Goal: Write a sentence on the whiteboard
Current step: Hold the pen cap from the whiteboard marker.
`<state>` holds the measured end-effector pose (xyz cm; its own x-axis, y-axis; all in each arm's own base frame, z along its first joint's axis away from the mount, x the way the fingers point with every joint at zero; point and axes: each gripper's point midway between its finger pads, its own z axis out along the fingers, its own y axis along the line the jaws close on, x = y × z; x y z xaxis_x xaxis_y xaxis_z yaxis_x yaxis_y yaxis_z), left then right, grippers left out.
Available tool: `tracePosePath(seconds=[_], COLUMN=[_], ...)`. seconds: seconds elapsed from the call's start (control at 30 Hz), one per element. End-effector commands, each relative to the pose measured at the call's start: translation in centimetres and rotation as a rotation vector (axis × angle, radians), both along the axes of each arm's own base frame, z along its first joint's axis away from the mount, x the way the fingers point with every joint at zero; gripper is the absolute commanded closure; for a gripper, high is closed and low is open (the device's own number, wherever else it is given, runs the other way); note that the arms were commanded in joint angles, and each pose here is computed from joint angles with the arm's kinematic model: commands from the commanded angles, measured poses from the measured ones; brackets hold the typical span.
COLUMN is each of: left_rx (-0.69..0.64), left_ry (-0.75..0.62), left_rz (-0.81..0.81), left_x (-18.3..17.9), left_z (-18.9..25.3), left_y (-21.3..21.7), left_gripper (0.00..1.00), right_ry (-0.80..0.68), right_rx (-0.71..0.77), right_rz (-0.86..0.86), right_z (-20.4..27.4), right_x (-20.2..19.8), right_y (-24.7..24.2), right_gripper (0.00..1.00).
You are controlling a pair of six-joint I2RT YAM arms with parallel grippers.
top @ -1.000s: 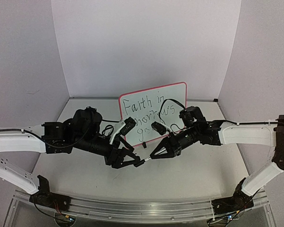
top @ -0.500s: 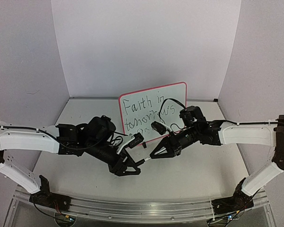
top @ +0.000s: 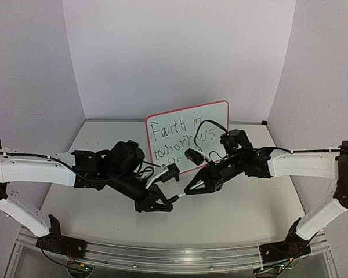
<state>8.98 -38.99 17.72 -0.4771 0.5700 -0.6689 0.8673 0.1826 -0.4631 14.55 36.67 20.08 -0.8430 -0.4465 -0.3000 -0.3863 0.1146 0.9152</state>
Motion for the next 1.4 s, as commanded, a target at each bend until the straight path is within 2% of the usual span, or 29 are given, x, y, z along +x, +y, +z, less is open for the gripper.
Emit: tracePosePath(seconds=[0.0, 0.8, 1.37], left_rx=[-0.089, -0.238, -0.384], left_ry=[-0.036, -0.117, -0.141], left_rz=[-0.032, -0.065, -0.043], left_x=[0.2, 1.8, 3.7], left_z=[3.0, 7.2, 11.2], left_y=[-1.5, -4.0, -3.7], left_gripper=[1.00, 1.00, 1.00], right_ry=[-0.039, -0.047, -0.027], right_rx=[0.066, 0.065, 0.067], right_rz=[0.046, 0.173, 0.246], right_z=[1.9, 1.0, 0.6], right_x=[-0.7, -4.2, -6.1], right_y=[0.4, 3.2, 4.4], right_gripper=[1.00, 1.00, 1.00])
